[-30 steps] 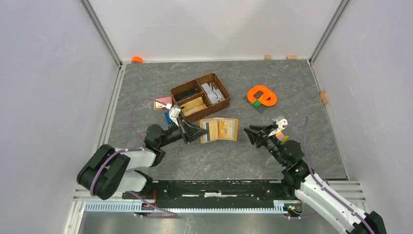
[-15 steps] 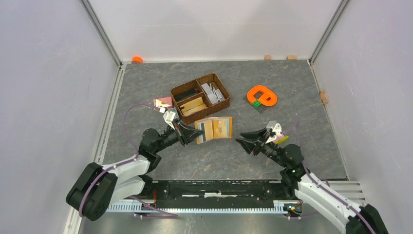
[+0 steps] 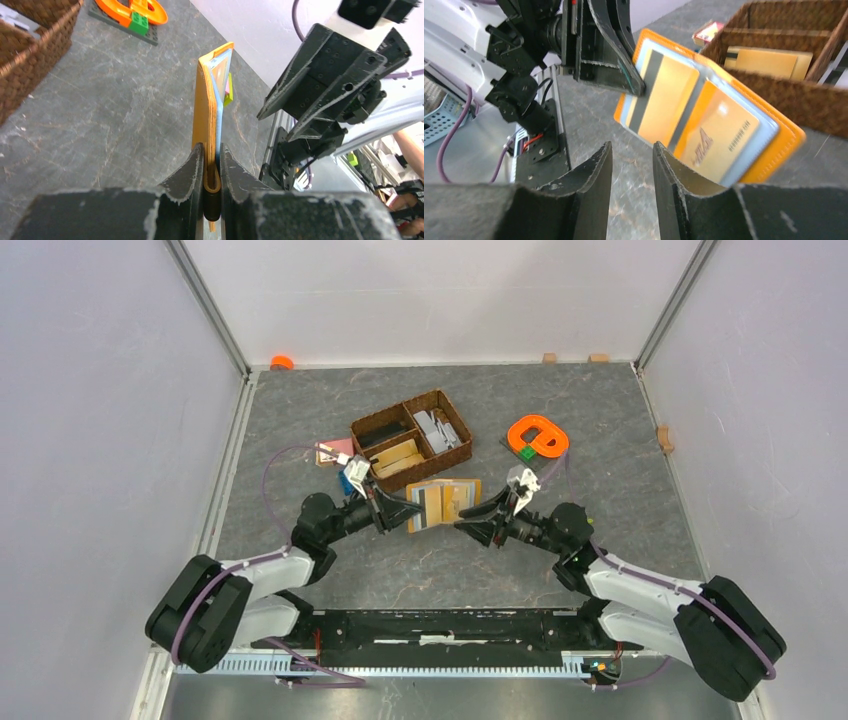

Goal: Take the credit cards out of the card holder
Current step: Remove the credit card from the card holder.

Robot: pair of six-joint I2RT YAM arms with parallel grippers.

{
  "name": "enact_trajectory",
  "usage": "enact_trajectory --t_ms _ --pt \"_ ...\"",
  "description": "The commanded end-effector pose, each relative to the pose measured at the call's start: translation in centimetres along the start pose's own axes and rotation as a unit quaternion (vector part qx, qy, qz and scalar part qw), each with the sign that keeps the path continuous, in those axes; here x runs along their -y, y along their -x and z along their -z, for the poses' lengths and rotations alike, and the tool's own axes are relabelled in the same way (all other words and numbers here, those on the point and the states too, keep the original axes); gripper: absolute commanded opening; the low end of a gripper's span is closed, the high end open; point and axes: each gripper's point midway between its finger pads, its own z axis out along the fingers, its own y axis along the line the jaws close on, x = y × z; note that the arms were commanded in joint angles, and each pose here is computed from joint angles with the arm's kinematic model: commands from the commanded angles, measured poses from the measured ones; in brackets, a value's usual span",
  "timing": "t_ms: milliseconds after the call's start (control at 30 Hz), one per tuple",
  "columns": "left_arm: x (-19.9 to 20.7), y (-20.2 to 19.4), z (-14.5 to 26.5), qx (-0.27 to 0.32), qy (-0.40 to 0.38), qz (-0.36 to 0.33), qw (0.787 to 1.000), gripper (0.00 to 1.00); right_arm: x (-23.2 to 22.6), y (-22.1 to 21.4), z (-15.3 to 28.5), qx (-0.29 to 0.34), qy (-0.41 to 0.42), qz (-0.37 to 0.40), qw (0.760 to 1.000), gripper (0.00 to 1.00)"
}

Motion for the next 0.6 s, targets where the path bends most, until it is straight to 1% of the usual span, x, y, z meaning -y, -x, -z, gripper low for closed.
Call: enact_trajectory --t_ms 0,67,200,367,500,567 --pt "0.1 3.4 -1.9 0.027 0.001 -0.015 1.0 0.02 0.5 3.8 -2.4 0.012 -0.004 0.046 0.999 0.4" --pt "-0.1 4.0 -2.6 0.024 0.002 -0.015 1.0 0.02 1.1 4.5 -3.3 -0.004 -0.009 0.051 0.999 0.4" --pt "-0.5 4.8 -3.4 0.025 -0.005 -0.017 1.0 0.02 1.9 6.8 -4.3 -0.002 -0.013 0.064 0.998 0.41" --pt "-1.2 5.2 -3.2 0.032 -0.005 -0.024 0.999 0.02 3.8 9.3 -5.1 -0.004 -0.041 0.077 0.996 0.43" --pt "-1.1 4.4 -2.3 0.04 -0.011 -0.027 0.999 0.02 4.5 9.5 -5.7 -0.024 -0.048 0.074 0.996 0.44" --pt "-0.8 4.3 -1.9 0.043 -0.016 -0.03 0.998 0.02 4.3 9.0 -5.4 -0.022 -0.04 0.078 0.996 0.44"
